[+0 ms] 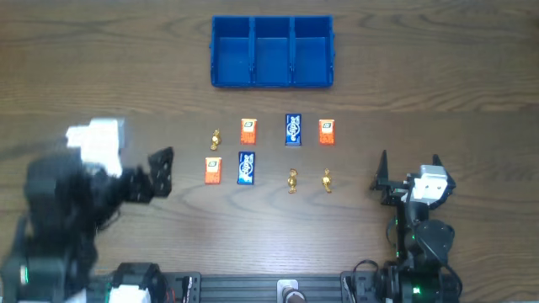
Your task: Sort Candies Into Trays
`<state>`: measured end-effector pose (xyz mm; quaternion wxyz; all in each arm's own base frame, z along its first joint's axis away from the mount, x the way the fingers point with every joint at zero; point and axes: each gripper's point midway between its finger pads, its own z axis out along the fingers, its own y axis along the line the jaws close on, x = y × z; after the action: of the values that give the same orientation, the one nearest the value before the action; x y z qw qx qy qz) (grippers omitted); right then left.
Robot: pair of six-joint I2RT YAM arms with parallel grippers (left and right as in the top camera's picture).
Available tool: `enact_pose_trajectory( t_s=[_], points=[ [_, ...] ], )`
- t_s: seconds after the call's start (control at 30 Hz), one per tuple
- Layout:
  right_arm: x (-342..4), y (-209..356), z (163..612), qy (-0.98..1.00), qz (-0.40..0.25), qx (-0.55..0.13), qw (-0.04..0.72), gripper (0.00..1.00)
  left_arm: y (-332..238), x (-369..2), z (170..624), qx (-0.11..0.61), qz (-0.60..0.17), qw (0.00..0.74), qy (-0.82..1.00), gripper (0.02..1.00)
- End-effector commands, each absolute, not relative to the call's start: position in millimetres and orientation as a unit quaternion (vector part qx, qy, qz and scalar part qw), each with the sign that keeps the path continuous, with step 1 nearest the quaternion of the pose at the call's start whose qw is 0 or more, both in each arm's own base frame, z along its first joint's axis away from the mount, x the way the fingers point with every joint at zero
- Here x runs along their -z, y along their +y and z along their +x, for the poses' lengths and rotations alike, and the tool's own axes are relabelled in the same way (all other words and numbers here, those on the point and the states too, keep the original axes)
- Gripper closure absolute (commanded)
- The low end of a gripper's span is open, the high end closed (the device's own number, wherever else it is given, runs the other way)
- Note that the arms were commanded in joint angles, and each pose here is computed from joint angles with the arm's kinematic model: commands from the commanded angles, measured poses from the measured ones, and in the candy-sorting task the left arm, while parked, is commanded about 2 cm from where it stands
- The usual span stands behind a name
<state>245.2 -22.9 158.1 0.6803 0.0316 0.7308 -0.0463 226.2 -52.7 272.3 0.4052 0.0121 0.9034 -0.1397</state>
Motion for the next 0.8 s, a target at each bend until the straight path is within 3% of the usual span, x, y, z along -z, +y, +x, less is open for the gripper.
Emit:
enact_pose_trajectory(
  t_s=[0.03, 0.37, 0.6, 0.8],
  points=[
    [-157.6, -24.6, 244.6, 0.732, 0.029, 0.054, 0.679, 0.003, -67.3, -207.6, 251.6, 0.120, -0.029, 0.236, 0.964, 0.018],
    [-157.8, -24.6, 244.6, 0.731, 0.029, 0.054, 0.679, 0.003, -110.4, -103.7, 253.8, 0.049, -0.029, 0.046, 0.997, 0.020],
    [-157.8, -24.6, 244.6, 0.731, 0.029, 0.054, 0.679, 0.003, -113.4, -55.8, 242.3, 0.018, -0.056, 0.002, 0.998, 0.018],
    [-157.8, -24.6, 244.6, 0.731, 0.029, 0.054, 0.679, 0.003, -109.9, -30.4, 238.3, 0.018, -0.063, 0.010, 0.998, 0.018]
  ],
)
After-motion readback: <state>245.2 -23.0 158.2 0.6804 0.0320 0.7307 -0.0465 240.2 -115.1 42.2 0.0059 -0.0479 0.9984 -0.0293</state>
